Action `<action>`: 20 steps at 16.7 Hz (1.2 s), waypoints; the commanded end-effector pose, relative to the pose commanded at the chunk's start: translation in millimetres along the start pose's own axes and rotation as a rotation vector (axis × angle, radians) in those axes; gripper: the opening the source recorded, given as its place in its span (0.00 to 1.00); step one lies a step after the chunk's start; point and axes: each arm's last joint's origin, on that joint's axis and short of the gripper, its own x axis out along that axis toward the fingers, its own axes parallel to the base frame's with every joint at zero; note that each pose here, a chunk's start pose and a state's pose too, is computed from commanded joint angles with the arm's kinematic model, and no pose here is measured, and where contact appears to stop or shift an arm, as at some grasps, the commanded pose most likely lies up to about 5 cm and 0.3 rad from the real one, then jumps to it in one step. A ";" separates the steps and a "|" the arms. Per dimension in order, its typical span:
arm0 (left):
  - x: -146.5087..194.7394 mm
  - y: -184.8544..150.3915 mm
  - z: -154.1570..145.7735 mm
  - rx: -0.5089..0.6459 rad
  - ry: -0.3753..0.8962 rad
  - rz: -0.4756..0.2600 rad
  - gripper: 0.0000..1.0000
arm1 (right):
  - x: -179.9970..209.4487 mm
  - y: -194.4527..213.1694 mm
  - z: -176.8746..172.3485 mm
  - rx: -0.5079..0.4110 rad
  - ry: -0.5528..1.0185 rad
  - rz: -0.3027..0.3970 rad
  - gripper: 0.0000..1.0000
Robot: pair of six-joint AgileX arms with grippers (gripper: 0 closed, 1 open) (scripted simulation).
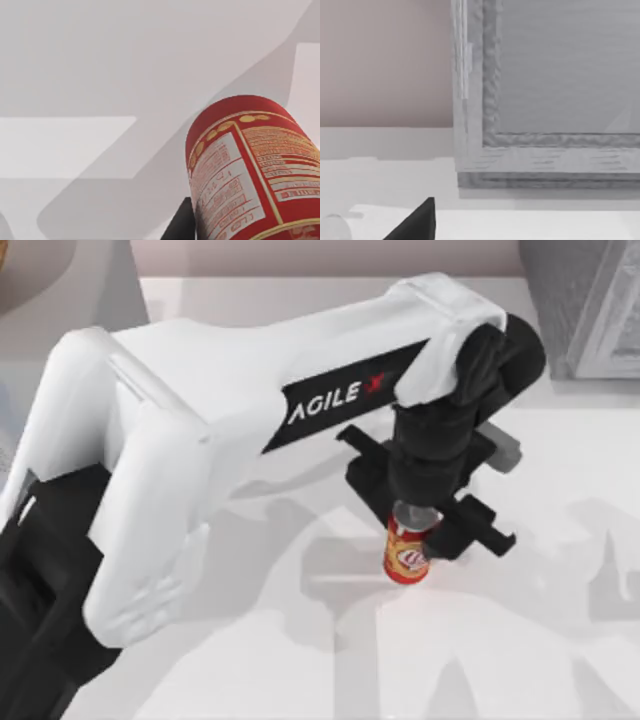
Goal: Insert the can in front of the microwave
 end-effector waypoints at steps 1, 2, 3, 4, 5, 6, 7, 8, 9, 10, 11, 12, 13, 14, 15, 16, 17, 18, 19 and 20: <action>0.1 0.6 0.1 0.000 0.001 0.000 0.00 | 0.0 0.0 0.0 0.000 0.000 0.000 1.00; -0.5 0.2 0.1 0.001 0.001 0.000 0.00 | 0.0 0.0 0.0 0.000 0.000 0.000 1.00; -3.8 0.2 0.4 0.001 0.002 0.000 0.00 | 0.0 0.0 0.0 0.000 0.000 0.000 1.00; -9.9 1.1 0.9 -0.004 0.001 0.000 0.00 | 0.0 0.0 0.0 0.000 0.000 0.000 1.00; -17.9 1.3 1.2 -0.005 0.001 0.000 0.00 | 0.0 0.0 0.0 0.000 0.000 0.000 1.00; -26.5 1.0 1.1 -0.003 0.001 0.000 0.00 | 0.0 0.0 0.0 0.000 0.000 0.000 1.00; -33.3 0.7 0.7 -0.001 0.002 0.000 0.00 | 0.0 0.0 0.0 0.000 0.000 0.000 1.00; -37.9 0.6 0.3 0.000 0.001 0.000 0.00 | 0.0 0.0 0.0 0.000 0.000 0.000 1.00; -39.9 0.6 0.1 0.000 0.001 0.000 0.00 | 0.0 0.0 0.0 0.000 0.000 0.000 1.00; -39.9 0.6 0.1 0.000 0.001 0.000 0.00 | 0.0 0.0 0.0 0.000 0.000 0.000 1.00; -39.9 0.6 0.1 0.000 0.001 0.000 0.00 | 0.0 0.0 0.0 0.000 0.000 0.000 1.00; -38.5 1.0 0.4 0.000 0.002 0.000 0.00 | 0.0 0.0 0.0 0.000 0.000 0.000 1.00; -38.5 1.0 0.4 0.000 0.002 0.000 0.00 | 0.0 0.0 0.0 0.000 0.000 0.000 1.00; -40.0 4.4 -1.8 -0.003 0.009 -0.001 0.00 | 0.0 0.0 0.0 0.000 0.000 0.000 1.00; -43.0 11.7 -6.2 -0.010 0.023 -0.003 0.00 | 0.0 0.0 0.0 0.000 0.000 0.000 1.00; -47.4 22.5 -12.9 -0.022 0.042 -0.007 0.00 | 0.0 0.0 0.0 0.000 0.000 0.000 1.00; -53.3 36.6 -21.9 -0.038 0.063 -0.012 0.00 | 0.0 0.0 0.0 0.000 0.000 0.000 1.00; -60.5 53.3 -33.2 -0.059 0.083 -0.020 0.00 | 0.0 0.0 0.0 0.000 0.000 0.000 1.00; -68.5 71.9 -46.8 -0.084 0.102 -0.030 0.00 | 0.0 0.0 0.0 0.000 0.000 0.000 1.00; -77.0 91.8 -62.9 -0.113 0.118 -0.042 0.00 | 0.0 0.0 0.0 0.000 0.000 0.000 1.00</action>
